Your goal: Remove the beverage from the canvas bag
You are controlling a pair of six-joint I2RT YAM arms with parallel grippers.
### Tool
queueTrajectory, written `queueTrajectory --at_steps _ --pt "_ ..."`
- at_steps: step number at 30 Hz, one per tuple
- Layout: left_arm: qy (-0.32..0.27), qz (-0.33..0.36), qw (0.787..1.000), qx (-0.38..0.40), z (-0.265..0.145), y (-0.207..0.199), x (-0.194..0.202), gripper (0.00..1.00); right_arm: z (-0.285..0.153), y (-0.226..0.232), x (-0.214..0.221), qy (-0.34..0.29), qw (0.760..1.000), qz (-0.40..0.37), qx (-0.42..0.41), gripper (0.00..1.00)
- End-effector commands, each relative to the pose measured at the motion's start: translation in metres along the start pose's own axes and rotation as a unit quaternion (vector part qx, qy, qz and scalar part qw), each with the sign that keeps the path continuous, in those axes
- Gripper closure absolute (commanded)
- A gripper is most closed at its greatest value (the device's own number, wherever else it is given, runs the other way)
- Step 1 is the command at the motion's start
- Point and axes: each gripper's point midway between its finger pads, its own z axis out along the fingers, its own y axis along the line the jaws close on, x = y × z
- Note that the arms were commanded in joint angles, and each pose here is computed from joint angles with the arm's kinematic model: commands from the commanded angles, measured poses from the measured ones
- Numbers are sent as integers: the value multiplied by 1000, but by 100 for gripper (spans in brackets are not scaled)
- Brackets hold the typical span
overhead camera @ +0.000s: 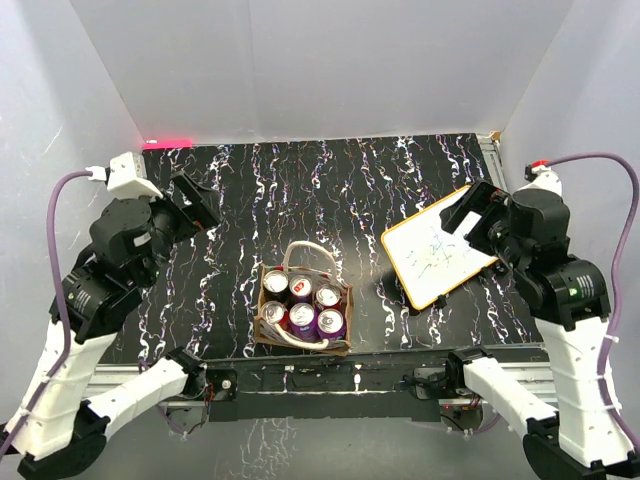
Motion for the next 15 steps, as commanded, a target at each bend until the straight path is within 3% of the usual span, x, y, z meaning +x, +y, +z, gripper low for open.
queueTrajectory --at_steps 1,8,15 --pt "14 -31 999 -13 8 7 -4 3 2 7 -15 -3 1000 -19 -3 2" --pt "78 -82 993 -24 24 22 17 3 17 24 -10 36 999 -17 -34 2" --pt "157 -143 977 33 32 11 43 3 27 56 8 85 988 -16 -128 2"
